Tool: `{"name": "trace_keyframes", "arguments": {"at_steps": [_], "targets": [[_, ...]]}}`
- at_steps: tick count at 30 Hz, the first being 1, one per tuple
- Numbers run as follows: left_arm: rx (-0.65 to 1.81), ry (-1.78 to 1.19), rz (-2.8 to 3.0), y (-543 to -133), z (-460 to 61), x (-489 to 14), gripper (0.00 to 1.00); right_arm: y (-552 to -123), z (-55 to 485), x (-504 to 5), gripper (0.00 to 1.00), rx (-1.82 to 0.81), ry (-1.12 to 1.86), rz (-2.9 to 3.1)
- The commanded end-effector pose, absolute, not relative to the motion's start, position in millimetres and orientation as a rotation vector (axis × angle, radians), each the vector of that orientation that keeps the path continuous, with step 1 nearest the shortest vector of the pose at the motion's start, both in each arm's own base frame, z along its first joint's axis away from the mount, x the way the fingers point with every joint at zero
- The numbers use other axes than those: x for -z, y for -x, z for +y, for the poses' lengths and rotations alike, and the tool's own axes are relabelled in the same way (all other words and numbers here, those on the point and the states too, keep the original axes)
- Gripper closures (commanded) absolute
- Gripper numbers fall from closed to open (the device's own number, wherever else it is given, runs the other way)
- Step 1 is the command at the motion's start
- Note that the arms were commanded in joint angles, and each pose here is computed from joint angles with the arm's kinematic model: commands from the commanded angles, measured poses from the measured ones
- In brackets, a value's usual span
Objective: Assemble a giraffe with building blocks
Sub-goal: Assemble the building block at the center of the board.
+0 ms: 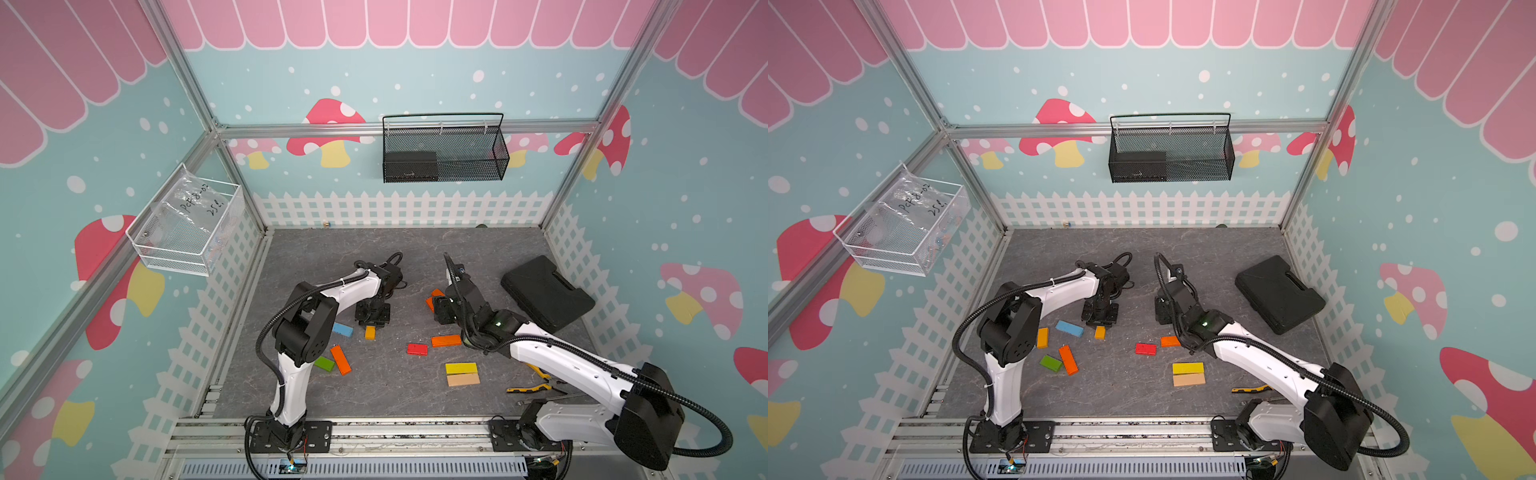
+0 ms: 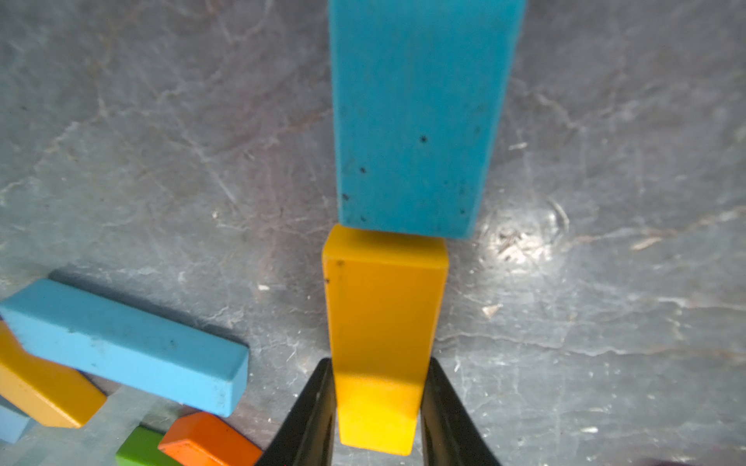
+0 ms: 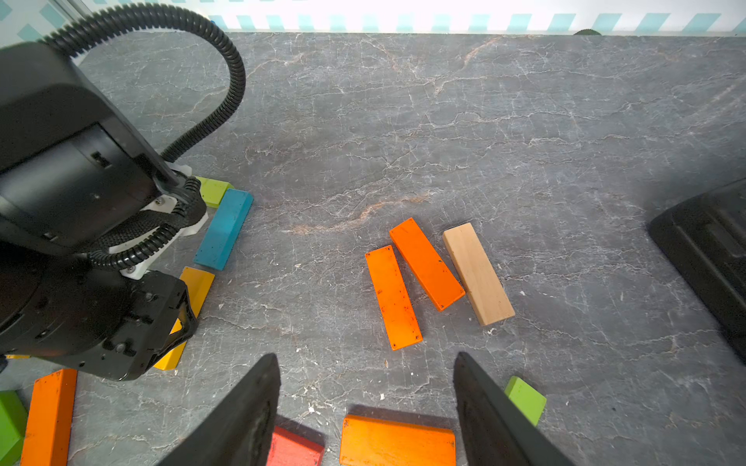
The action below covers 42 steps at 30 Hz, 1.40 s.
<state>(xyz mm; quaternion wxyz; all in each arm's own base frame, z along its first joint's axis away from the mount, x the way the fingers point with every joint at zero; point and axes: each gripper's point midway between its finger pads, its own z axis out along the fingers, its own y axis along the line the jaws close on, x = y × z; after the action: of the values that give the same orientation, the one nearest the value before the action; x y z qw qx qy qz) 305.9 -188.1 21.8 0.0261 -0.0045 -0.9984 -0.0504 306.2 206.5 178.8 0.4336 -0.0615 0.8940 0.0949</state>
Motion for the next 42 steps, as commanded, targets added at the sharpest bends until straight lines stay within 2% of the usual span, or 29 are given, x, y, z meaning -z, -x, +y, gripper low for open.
{"name": "trace_keyframes", "arguments": {"at_steps": [1, 20, 37, 42], "targets": [[0.168, 0.022, -3.093, -314, -190, -19, 0.65, -308, 204, -181, 0.3, -0.227, 0.128, 2.223], [0.172, 0.02, -3.096, -317, -189, -21, 0.58, -309, 204, -181, 0.3, -0.228, 0.126, 2.225], [0.153, 0.012, -3.107, -321, -190, -26, 0.59, -309, 206, -182, 0.3, -0.234, 0.127, 2.225], [0.146, 0.015, -3.116, -323, -191, -32, 0.54, -309, 206, -183, 0.3, -0.233, 0.125, 2.222]]}}
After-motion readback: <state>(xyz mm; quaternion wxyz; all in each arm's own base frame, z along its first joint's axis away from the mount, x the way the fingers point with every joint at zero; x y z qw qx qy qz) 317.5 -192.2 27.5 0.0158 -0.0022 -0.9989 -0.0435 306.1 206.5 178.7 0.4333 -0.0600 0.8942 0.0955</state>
